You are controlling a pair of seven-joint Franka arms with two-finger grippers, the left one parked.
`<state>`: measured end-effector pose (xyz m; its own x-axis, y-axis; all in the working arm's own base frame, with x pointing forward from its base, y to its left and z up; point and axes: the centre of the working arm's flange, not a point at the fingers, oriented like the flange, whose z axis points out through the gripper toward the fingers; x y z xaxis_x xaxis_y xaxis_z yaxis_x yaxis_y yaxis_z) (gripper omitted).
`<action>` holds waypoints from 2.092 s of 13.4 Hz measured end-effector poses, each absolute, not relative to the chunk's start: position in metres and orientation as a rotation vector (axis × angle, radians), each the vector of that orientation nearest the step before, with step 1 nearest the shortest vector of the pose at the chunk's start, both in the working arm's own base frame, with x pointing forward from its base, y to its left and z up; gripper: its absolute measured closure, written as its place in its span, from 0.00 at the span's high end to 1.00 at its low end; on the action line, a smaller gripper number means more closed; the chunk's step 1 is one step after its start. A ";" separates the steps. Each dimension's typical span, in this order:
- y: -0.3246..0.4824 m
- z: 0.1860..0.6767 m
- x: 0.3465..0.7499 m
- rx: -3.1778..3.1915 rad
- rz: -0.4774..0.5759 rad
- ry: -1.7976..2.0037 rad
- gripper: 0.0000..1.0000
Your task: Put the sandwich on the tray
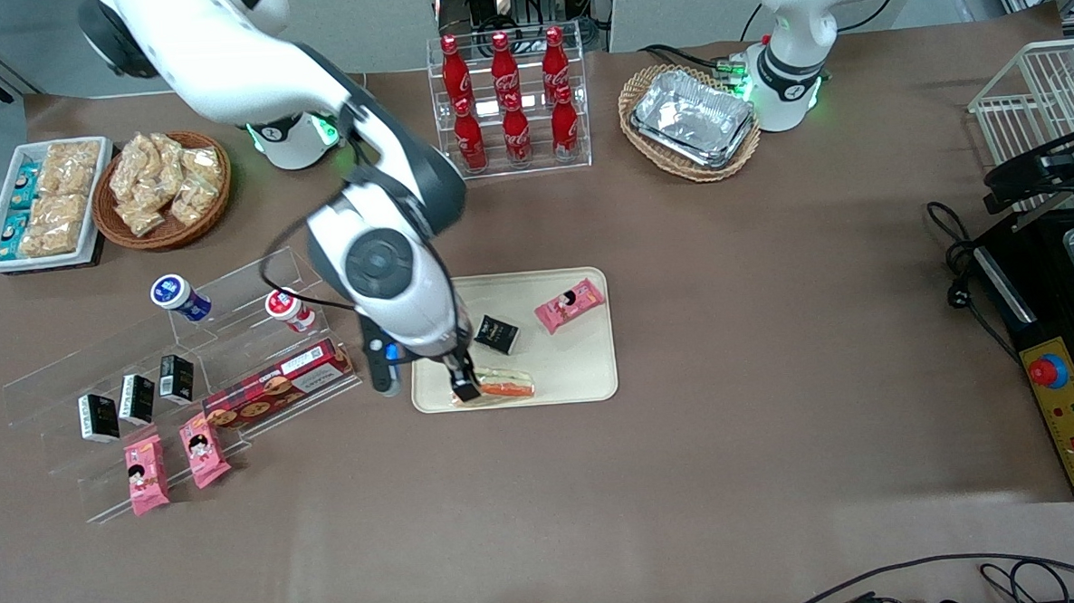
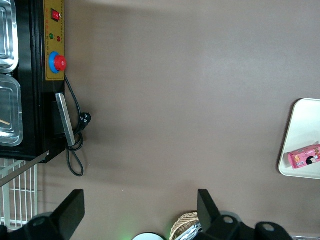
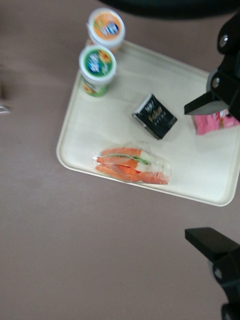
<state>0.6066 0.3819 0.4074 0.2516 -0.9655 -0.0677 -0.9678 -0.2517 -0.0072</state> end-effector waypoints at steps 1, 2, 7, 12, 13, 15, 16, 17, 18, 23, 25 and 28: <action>0.367 0.429 0.607 -2.501 0.076 1.829 1.00; 0.349 0.449 0.608 -2.571 0.071 1.747 1.00; 0.250 0.507 0.617 -2.834 0.057 1.357 1.00; 0.199 0.495 0.606 -2.978 0.000 0.986 1.00; 0.186 0.493 0.602 -3.009 0.005 0.915 1.00; 0.156 0.492 0.598 -3.062 0.016 0.772 1.00; 0.141 0.491 0.596 -3.084 0.026 0.712 1.00; 0.127 0.489 0.592 -3.102 0.037 0.658 1.00; 0.115 0.488 0.589 -3.119 0.047 0.604 1.00; 0.042 0.502 0.573 -3.172 0.114 0.366 1.00; 0.013 0.512 0.568 -3.178 0.118 0.295 1.00; -0.019 0.537 0.556 -3.185 0.106 0.245 1.00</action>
<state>0.5560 -0.0188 0.5366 0.9861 -0.1546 -0.0617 -0.1509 -0.9868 0.0595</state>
